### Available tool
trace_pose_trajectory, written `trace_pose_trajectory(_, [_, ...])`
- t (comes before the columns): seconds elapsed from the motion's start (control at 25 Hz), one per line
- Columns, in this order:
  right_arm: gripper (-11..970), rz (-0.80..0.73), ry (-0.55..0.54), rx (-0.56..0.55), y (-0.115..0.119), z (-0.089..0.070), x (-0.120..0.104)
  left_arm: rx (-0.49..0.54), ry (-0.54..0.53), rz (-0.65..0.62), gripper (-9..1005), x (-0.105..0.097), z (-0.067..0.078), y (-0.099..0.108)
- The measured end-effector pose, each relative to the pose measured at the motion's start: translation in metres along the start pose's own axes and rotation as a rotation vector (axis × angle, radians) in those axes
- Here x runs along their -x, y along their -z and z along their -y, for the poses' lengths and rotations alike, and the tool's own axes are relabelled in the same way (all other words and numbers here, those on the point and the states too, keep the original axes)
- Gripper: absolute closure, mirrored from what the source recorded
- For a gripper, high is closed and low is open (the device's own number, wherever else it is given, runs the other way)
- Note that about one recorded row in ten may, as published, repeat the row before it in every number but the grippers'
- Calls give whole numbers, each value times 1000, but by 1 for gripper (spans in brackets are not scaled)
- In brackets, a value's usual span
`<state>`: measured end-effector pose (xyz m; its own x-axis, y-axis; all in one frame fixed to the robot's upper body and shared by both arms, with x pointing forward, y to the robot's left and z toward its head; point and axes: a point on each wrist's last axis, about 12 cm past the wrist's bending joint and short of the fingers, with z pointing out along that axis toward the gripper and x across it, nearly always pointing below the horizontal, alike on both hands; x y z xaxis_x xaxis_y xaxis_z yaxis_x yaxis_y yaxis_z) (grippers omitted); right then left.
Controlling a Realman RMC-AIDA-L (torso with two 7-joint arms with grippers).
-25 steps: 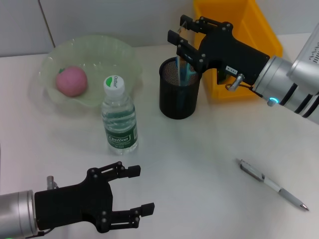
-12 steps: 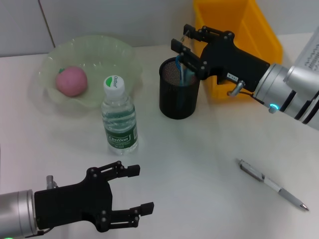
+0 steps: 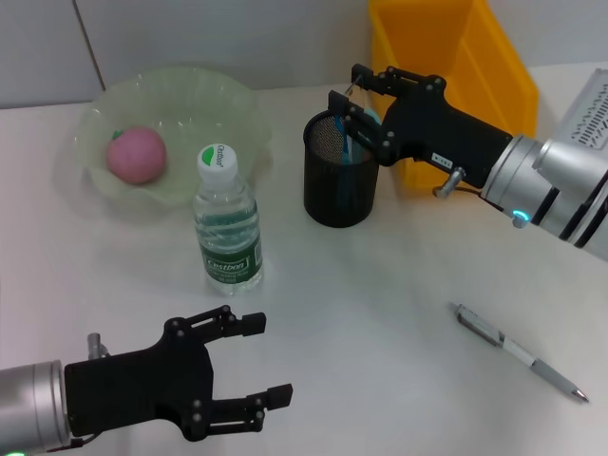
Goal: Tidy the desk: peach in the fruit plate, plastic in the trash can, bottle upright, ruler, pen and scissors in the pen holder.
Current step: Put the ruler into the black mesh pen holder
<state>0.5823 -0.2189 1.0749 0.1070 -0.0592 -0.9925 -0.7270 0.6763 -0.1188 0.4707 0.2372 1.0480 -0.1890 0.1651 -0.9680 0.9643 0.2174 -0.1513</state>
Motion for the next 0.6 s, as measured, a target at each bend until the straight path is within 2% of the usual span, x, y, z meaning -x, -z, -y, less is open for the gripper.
trace_pose_trajectory(0.44, [411,18,-19,-7,5,0,1,-3,-3,0,155,1,0,-1])
trace_pose_trajectory(0.56, [407,117,-87,-20,17,8,15,-8,-3,0,155,1,0,-1])
trace_pose_trajectory(0.6, [353,117,-87,-20,17,8,15,-8,-3,0,155,1,0,-1])
